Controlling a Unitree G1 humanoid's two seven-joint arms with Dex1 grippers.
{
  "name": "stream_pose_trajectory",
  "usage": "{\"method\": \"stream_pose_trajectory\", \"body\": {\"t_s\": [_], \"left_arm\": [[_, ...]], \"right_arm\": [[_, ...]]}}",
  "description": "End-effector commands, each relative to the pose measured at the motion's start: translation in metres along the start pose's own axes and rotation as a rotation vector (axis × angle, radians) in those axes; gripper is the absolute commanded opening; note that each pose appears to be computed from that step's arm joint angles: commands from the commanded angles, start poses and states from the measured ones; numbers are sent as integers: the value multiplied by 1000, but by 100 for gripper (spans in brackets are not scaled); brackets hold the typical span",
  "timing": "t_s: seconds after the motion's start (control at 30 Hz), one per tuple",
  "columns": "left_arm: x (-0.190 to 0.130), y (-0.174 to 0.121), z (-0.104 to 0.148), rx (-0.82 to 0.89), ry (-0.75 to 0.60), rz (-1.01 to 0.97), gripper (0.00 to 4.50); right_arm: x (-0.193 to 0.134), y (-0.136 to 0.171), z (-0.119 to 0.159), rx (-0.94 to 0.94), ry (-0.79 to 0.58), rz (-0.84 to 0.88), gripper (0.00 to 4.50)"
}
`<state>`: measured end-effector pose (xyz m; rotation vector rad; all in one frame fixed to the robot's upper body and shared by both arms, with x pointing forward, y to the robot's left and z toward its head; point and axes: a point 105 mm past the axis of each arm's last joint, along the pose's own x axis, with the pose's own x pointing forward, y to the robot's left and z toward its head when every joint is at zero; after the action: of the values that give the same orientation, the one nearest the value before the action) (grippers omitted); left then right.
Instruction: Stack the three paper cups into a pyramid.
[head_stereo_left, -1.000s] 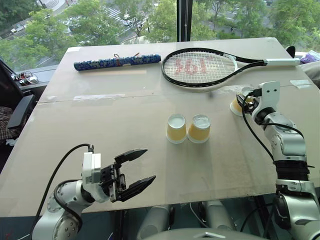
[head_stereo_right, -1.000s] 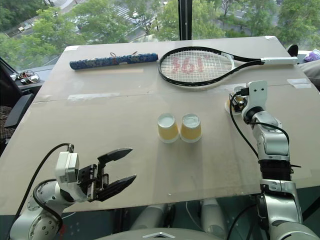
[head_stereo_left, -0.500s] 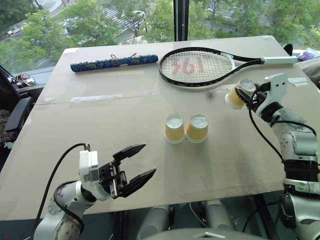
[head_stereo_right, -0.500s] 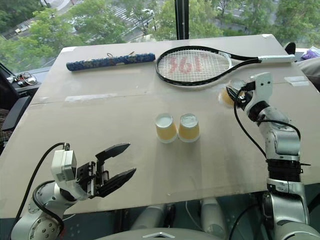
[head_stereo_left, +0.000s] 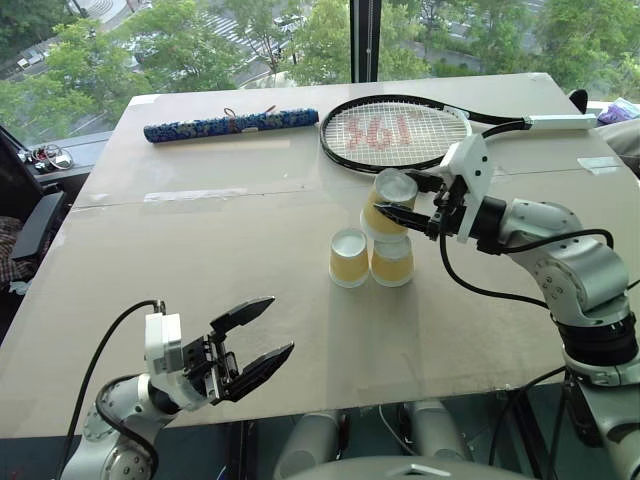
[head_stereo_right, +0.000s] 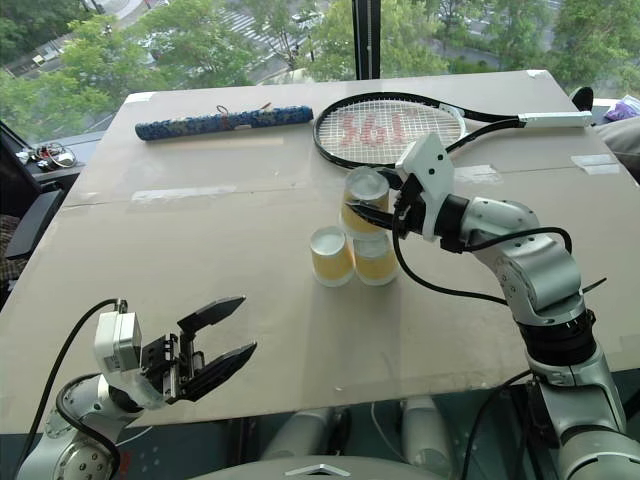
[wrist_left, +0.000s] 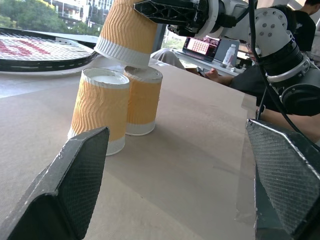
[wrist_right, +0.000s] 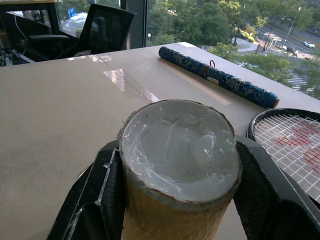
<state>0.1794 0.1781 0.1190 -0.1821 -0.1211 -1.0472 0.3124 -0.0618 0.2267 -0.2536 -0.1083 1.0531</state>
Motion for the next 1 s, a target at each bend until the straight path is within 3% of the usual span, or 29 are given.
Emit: {"method": "stream_pose_trajectory", "body": {"t_s": [0.03, 0.4, 1.0], "left_arm": [[-2, -4, 10, 36, -23, -1, 450], [13, -6, 19, 51, -25, -4, 450], [24, -9, 28, 48, -21, 1, 450]], "right_arm": [[-1, 7, 21, -54, -29, 36, 212], [-6, 5, 35, -89, -33, 39, 212], [-2, 20, 3, -52, 44, 111, 212]]}}
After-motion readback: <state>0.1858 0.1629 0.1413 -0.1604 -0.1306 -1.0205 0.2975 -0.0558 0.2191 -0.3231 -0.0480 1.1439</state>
